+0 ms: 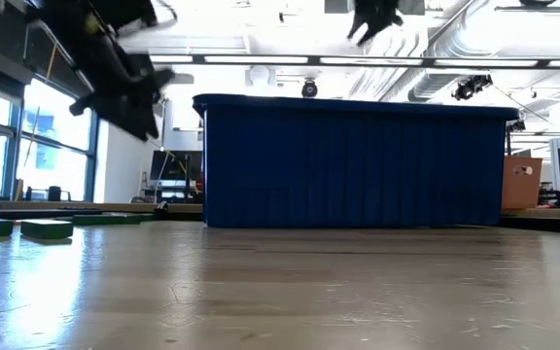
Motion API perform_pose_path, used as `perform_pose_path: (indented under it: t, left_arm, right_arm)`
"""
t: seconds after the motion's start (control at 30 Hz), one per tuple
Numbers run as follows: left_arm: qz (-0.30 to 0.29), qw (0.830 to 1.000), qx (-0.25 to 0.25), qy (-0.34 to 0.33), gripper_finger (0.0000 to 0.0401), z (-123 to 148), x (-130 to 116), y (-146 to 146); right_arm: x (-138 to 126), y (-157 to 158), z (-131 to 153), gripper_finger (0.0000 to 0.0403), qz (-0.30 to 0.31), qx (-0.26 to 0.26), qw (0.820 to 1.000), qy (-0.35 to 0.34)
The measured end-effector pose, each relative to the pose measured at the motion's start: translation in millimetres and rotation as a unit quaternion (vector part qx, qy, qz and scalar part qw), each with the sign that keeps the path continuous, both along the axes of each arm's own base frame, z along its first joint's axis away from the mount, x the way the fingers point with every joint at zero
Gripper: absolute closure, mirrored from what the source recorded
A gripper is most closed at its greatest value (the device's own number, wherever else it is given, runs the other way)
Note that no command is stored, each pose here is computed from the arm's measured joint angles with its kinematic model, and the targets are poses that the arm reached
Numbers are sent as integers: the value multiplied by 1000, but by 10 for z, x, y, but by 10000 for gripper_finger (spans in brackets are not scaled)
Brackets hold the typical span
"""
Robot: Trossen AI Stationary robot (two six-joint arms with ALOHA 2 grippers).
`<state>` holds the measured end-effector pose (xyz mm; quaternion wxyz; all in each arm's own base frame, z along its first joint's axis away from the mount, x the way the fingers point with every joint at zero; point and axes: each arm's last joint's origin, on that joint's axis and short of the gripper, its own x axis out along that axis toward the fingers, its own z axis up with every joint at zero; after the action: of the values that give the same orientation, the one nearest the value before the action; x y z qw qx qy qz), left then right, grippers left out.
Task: Sort blocks
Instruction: Move the blocks to the center of the table
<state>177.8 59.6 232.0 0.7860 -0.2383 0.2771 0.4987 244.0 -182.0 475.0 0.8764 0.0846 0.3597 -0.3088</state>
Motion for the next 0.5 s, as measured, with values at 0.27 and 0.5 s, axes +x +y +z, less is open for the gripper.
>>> perform_pose_path:
  t: [0.27,0.5]
  left_arm:
    - [124,987,-68,76,302,-241,-234,692]
    - [178,974,-79,118,302,-452,-371,1109]
  right_arm:
    - [234,872,120,198,67,-71,995,24]
    - [294,1245,99,199,74,-110,990,55]
